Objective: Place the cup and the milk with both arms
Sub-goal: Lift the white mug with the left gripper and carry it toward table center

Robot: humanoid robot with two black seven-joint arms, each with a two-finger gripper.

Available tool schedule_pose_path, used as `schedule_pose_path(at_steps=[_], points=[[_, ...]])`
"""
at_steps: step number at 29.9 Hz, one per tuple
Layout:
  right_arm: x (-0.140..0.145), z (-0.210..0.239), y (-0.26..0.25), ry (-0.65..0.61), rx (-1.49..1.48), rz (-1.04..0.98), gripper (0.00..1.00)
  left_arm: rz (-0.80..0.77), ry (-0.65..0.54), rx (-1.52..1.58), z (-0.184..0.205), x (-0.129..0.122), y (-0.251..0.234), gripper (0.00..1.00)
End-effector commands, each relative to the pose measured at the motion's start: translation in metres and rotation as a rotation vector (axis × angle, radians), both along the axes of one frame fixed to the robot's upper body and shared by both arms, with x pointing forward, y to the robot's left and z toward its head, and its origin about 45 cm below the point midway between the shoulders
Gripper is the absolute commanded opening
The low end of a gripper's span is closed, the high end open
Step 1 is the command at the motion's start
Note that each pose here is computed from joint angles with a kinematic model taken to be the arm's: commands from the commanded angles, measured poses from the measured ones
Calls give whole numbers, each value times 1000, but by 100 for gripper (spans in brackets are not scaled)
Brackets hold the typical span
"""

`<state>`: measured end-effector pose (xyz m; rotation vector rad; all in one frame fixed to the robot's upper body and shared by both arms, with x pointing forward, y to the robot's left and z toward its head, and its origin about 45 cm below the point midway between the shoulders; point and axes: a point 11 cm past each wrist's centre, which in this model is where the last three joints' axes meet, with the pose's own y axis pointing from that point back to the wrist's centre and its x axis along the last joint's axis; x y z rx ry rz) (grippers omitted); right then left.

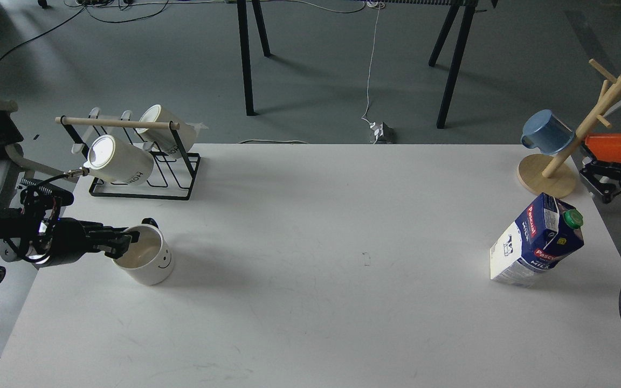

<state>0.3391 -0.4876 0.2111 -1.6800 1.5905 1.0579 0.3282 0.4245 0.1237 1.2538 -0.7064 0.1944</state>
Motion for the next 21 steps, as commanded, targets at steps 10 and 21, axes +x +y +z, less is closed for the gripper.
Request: schedule_pose_path(at_steps=[10, 21], points=[[-1, 1, -5, 2, -8, -10, 99, -44, -1, -171, 38, 1, -43, 5], [2, 27, -37, -82, 10, -118, 99, -241, 48, -501, 50, 29, -211, 5]])
